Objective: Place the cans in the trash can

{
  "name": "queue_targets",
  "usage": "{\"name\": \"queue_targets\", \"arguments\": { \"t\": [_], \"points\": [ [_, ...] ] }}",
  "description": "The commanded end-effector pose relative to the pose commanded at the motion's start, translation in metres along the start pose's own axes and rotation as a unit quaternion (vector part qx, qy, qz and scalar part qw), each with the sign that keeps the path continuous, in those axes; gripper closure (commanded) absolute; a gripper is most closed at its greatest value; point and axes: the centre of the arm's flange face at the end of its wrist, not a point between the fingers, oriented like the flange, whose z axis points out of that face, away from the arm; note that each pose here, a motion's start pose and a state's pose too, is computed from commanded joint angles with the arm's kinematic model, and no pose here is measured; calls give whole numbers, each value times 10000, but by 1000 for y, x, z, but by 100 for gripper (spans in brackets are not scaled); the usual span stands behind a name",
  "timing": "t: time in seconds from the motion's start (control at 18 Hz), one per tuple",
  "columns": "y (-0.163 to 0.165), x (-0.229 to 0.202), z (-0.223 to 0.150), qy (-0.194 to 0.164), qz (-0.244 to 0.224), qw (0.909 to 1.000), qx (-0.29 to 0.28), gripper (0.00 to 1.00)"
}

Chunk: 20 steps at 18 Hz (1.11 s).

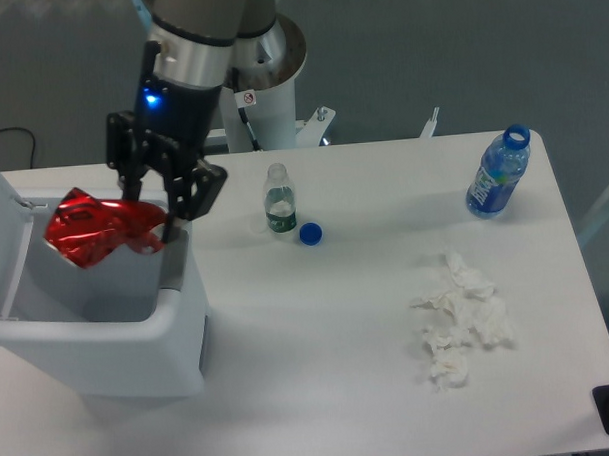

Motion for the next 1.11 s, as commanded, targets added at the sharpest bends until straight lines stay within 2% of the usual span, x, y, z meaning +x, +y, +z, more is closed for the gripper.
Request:
{"name": "queue_targets", "arguments": {
  "t": [0.11, 0.28, 0.44, 0.94, 1.11],
  "points": [
    [0, 1, 1, 4, 14, 10000, 0, 38],
    [-3, 5, 3, 30, 84, 10000, 5, 8],
    [-3, 4, 7, 55, 84, 9999, -12, 1],
    [-2, -1, 4, -53, 234, 9997, -10, 0],
    [12, -16, -4, -333, 70, 9991, -267, 0]
  ]
}}
